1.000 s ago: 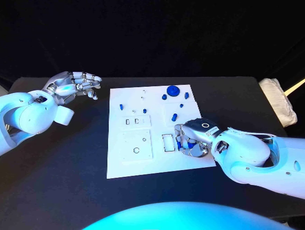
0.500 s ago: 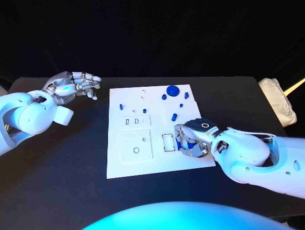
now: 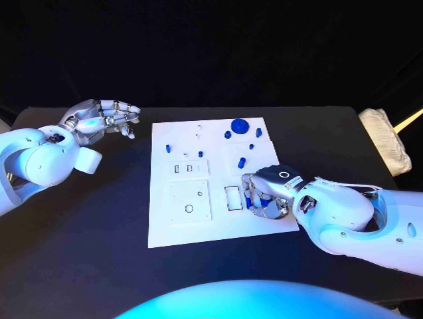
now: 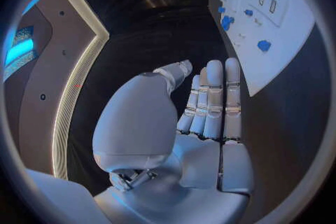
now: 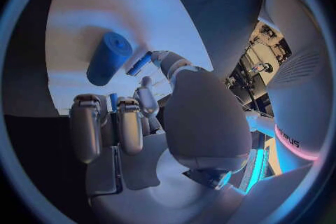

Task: Assemble the parts on the task board

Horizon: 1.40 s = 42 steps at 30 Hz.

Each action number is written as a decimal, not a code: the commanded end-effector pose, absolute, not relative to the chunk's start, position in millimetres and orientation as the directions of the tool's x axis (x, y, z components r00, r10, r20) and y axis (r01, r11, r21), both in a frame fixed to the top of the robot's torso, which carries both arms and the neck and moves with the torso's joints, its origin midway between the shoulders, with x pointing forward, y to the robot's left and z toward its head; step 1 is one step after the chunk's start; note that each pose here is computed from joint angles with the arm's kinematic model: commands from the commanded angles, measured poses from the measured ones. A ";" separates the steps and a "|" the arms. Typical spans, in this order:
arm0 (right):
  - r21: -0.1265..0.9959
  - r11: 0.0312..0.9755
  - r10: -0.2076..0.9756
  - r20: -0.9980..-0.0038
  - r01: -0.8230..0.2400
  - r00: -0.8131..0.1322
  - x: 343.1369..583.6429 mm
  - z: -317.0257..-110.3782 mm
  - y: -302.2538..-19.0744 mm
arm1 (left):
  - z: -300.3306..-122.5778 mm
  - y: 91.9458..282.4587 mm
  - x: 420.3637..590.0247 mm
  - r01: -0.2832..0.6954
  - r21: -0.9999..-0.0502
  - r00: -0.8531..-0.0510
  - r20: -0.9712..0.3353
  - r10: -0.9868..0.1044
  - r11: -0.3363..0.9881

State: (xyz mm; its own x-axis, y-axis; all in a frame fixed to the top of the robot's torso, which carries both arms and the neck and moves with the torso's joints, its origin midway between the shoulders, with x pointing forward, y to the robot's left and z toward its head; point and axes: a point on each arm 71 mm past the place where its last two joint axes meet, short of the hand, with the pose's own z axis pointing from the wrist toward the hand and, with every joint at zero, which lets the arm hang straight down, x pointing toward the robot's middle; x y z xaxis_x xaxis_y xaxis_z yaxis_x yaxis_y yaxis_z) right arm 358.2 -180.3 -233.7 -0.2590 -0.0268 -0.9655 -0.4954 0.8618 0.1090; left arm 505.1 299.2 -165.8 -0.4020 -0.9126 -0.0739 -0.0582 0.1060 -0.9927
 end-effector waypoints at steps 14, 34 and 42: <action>0.101 0.857 -0.039 -0.965 -0.505 -0.259 358.2 -235.2 -179.2 | -165.2 296.3 504.8 -0.053 -0.994 -0.420 -0.069 -0.905 0.100; 0.085 0.860 -0.062 -0.961 -0.503 -0.269 360.9 -238.4 -179.3 | -165.1 296.8 504.6 -0.053 -0.994 -0.418 -0.069 -0.906 0.100; 0.088 0.860 -0.043 -0.969 -0.502 -0.245 361.1 -236.0 -179.7 | -165.2 296.8 504.6 -0.053 -0.994 -0.418 -0.069 -0.906 0.100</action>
State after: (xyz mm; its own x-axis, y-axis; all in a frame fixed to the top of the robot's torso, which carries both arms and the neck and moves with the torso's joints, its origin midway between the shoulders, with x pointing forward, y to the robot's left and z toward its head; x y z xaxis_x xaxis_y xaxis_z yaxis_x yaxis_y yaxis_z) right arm 360.5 -176.7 -233.8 -0.2530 -0.0260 -0.9671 -0.5049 0.8563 0.1090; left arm 505.0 299.0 -166.0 -0.4033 -0.9121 -0.0738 -0.0588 0.1064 -0.9926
